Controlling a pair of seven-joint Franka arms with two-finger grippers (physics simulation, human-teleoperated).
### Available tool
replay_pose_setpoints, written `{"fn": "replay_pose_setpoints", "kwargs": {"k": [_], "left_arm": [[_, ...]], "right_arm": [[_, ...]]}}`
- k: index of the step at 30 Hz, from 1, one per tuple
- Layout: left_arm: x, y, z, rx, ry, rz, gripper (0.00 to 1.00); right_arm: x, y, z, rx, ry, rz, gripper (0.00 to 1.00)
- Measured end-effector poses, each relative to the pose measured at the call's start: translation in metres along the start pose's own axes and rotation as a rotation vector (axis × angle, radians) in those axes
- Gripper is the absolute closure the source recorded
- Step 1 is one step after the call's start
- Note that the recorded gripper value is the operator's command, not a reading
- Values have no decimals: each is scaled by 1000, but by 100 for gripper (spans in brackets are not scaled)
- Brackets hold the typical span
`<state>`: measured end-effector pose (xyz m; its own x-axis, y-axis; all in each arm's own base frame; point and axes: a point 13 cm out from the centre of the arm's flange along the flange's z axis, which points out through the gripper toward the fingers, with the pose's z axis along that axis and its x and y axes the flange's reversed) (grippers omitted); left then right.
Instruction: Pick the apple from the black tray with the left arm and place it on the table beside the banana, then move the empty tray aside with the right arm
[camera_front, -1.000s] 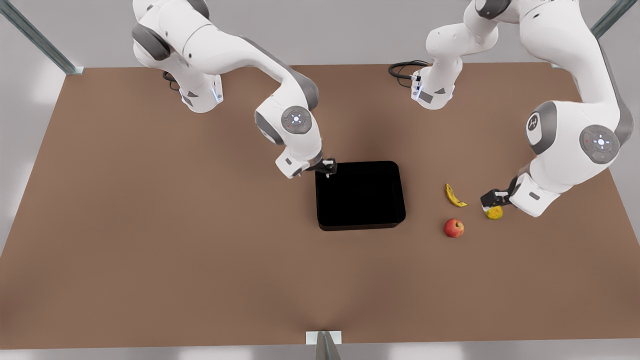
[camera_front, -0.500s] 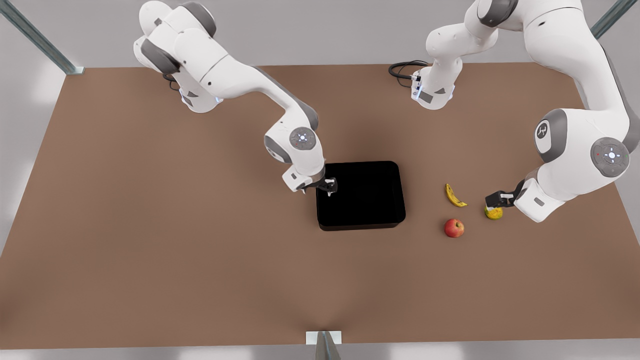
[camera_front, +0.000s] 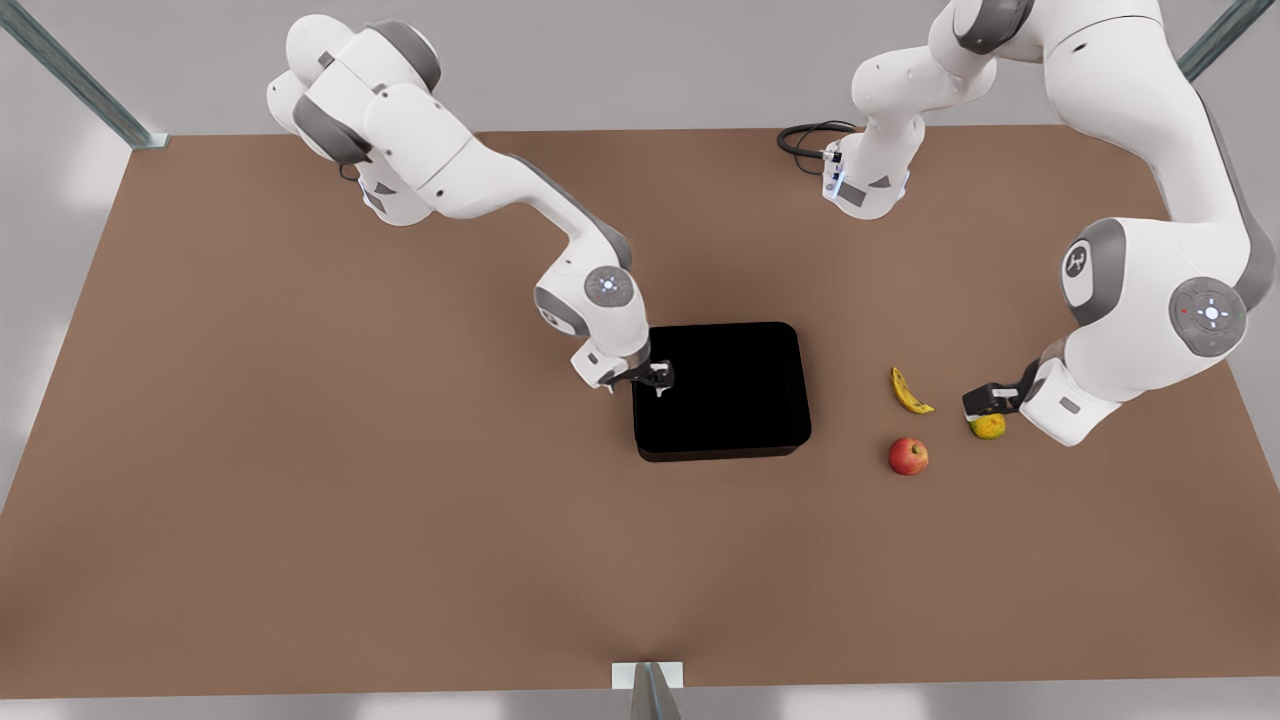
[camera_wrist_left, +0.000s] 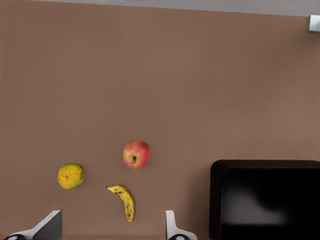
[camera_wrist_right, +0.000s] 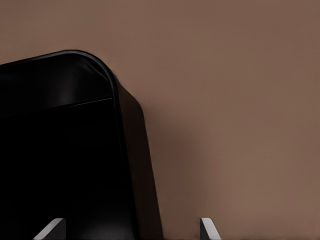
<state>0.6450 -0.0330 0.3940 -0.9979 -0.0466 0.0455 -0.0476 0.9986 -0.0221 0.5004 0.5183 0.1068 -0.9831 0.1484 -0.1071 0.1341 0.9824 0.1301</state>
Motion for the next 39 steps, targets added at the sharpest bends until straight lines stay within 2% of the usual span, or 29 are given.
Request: {"fn": "replay_pose_setpoints", "kwargs": {"k": [2,3,8,9,15,21,24,28,39], "left_arm": [[-1,1,-1,0,-3,-9,0],[-1,5,-2,-2,-5,-13,0],[-4,40,-3,-3,-5,-44,0],[-3,39,-2,-3,-4,-38,0],[-3,32,-2,-2,-4,-8,0],[-3,32,-2,-2,-4,6,0],[-3,33,-2,-3,-4,10,0],[-3,33,-2,-3,-4,16,0],[-3,31,-2,-2,-4,31,0]], "right_arm": [[1,0,5,-9,-2,0,0],[1,1,7,-14,-3,1,4],[1,3,14,-32,-2,13,40],[1,4,13,-35,-3,16,51],[-5,5,10,-50,-7,35,71],[-5,9,6,-64,0,53,81],[-14,19,-33,-83,-25,50,87],[-33,10,-105,-77,-16,89,89],[-144,-189,-234,28,168,282,91]]}}
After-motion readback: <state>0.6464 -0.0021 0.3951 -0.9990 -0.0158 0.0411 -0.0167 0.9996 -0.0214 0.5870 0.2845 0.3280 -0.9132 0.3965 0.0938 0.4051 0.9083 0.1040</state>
